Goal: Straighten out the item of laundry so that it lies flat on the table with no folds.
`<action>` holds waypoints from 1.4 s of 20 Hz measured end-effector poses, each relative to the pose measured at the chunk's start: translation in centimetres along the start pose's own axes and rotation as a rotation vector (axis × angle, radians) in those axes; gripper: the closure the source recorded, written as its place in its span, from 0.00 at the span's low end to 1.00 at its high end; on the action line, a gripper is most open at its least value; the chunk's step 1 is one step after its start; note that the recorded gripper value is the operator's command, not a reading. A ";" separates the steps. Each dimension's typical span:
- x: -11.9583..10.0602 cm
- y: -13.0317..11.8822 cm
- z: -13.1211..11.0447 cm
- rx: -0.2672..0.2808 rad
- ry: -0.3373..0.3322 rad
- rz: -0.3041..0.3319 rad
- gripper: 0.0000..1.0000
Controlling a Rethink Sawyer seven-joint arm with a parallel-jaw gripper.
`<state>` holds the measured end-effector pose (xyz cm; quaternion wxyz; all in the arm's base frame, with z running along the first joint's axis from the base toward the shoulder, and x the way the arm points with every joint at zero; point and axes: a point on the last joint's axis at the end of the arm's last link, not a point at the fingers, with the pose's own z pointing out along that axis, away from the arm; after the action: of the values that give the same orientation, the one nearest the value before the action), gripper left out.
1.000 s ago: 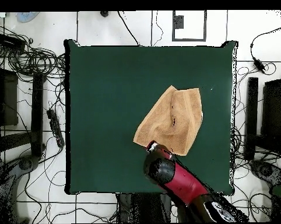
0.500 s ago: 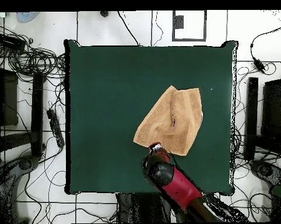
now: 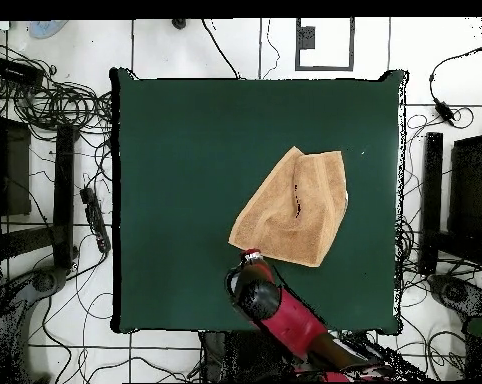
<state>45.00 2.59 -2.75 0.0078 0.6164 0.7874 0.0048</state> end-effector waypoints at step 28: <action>6.4 0.6 1.3 0.007 0.026 0.066 1.00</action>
<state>44.03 8.93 -4.12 -0.0048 0.6420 0.7666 0.0105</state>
